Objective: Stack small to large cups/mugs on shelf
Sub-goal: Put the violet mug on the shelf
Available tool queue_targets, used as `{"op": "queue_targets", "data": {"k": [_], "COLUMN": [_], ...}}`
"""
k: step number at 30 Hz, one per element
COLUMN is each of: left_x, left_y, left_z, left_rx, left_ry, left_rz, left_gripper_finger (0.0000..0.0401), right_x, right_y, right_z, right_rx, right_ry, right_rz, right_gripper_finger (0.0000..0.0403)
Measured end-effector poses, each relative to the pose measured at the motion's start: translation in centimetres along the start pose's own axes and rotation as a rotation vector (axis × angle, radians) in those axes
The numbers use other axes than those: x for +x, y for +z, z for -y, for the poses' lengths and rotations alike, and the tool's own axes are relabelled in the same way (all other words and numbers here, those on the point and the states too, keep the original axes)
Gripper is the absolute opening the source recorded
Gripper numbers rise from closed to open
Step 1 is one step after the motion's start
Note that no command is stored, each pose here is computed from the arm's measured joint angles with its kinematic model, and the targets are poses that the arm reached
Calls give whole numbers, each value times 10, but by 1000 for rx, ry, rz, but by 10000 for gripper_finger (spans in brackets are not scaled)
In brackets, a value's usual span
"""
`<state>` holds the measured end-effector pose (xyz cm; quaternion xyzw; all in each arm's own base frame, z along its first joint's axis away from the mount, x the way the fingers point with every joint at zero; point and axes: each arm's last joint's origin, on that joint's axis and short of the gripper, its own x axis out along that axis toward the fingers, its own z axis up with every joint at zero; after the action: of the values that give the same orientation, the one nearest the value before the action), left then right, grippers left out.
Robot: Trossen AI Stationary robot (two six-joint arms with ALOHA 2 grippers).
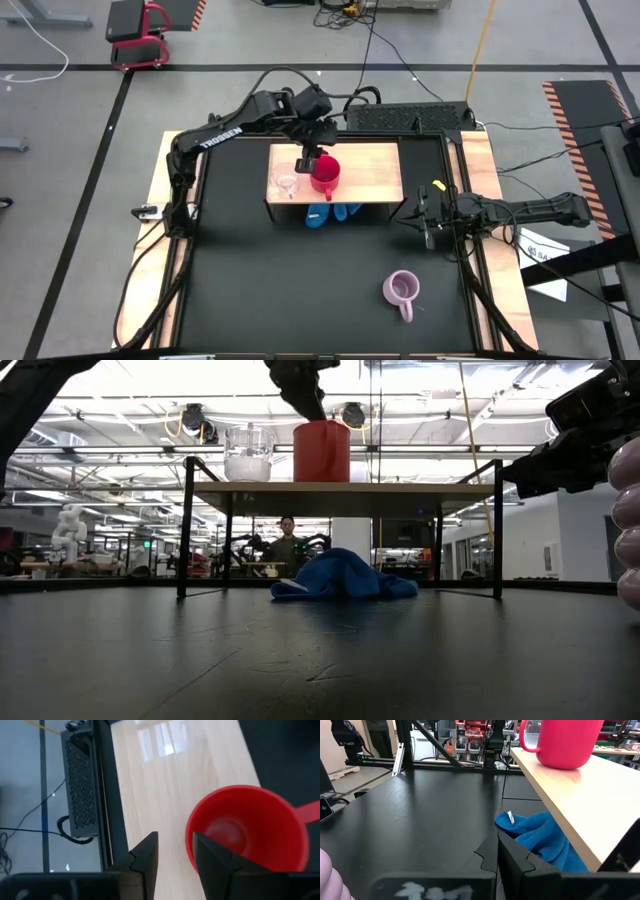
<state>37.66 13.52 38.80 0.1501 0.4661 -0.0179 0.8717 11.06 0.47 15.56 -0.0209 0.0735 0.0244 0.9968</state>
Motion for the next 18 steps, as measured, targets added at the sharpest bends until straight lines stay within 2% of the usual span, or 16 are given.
{"op": "queue_targets", "data": {"k": [9,12,16,18], "left_x": [-17,-17,-17,-21], "left_y": [1,-1,-2,-4], "left_z": [7,11,12,13], "left_rx": [-4,16,20,14], "left_ry": [12,-4,-13,-19], "left_rz": [7,-22,-40,-47], "left_gripper_finger": [117,90,25,8], "right_x": [1,1,1,1], "right_y": [-1,-1,-1,-1], "right_z": [0,0,0,0], "right_rx": [1,1,4,5], "right_ry": [0,0,1,0], "right_rz": [-9,-12,-11,-11], "right_gripper_finger": [0,0,0,0]}}
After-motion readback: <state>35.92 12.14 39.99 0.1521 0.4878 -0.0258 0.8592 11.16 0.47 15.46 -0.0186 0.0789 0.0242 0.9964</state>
